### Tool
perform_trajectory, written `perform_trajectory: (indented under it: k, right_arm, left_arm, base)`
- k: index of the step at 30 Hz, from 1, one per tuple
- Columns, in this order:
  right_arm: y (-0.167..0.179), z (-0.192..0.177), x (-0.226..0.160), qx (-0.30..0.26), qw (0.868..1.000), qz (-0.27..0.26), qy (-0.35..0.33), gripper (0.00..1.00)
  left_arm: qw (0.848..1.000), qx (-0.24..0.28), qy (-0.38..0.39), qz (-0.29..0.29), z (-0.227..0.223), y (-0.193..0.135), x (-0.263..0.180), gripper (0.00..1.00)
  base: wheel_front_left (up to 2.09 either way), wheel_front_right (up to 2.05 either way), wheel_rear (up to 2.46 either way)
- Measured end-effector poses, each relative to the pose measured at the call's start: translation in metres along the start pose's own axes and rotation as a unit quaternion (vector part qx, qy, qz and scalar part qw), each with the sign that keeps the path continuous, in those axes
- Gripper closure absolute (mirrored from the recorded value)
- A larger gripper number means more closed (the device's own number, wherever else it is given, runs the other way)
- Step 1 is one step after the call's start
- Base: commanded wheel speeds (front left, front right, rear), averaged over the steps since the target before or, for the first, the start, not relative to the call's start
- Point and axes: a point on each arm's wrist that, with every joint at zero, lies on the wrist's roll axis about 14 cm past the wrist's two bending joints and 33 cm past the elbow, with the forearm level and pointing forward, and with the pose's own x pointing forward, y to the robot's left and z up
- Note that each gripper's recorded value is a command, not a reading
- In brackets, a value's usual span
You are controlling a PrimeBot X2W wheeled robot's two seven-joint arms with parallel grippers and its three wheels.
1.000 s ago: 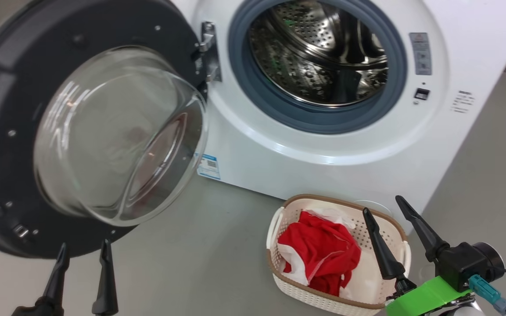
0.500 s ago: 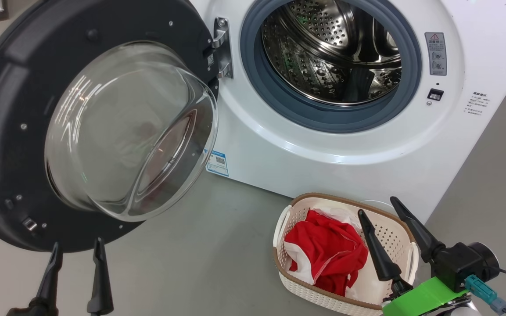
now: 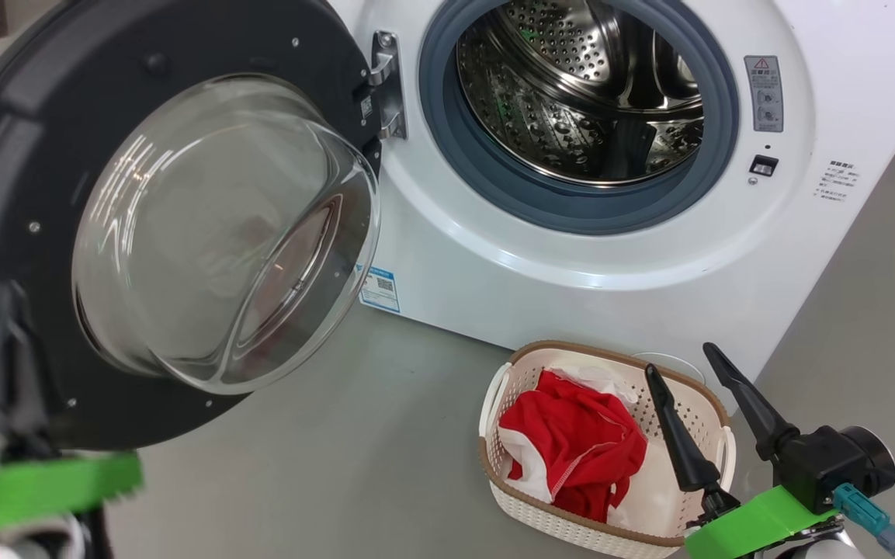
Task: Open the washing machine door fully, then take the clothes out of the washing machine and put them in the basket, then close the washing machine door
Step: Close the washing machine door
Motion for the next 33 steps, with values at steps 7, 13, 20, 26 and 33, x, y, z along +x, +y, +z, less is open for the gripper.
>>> perform_trajectory:
  k: [7, 13, 20, 26, 33]
  right_arm:
    - [-0.008, 0.002, -0.004, -0.012, 1.0, -0.013, -0.001, 0.0]
    - [-0.022, 0.0, -0.009, -0.018, 0.999, -0.033, 0.002, 0.0]
    - [-0.029, -0.003, -0.013, -0.022, 0.999, -0.043, 0.007, 0.0]
    - [-0.03, -0.011, -0.014, -0.021, 0.999, -0.045, 0.019, 0.0]
    - [-0.031, -0.014, -0.016, -0.022, 0.999, -0.044, 0.024, 0.0]
  left_arm:
    - [0.995, -0.032, -0.095, 0.026, 0.056, 0.013, 0.058, 1.0]
    - [0.988, -0.066, -0.105, 0.088, 0.067, 0.051, 0.106, 1.0]
    - [0.972, -0.174, 0.007, 0.16, 0.015, 0.081, 0.13, 1.0]
    - [0.942, -0.26, 0.088, 0.191, -0.017, 0.084, 0.137, 1.0]
    - [0.888, -0.36, 0.212, 0.192, -0.059, 0.072, 0.134, 1.0]
  base:
    - [0.0, 0.0, 0.0]
    - [0.0, 0.0, 0.0]
    - [0.0, 0.0, 0.0]
    - [0.0, 0.0, 0.0]
    - [0.0, 0.0, 0.0]
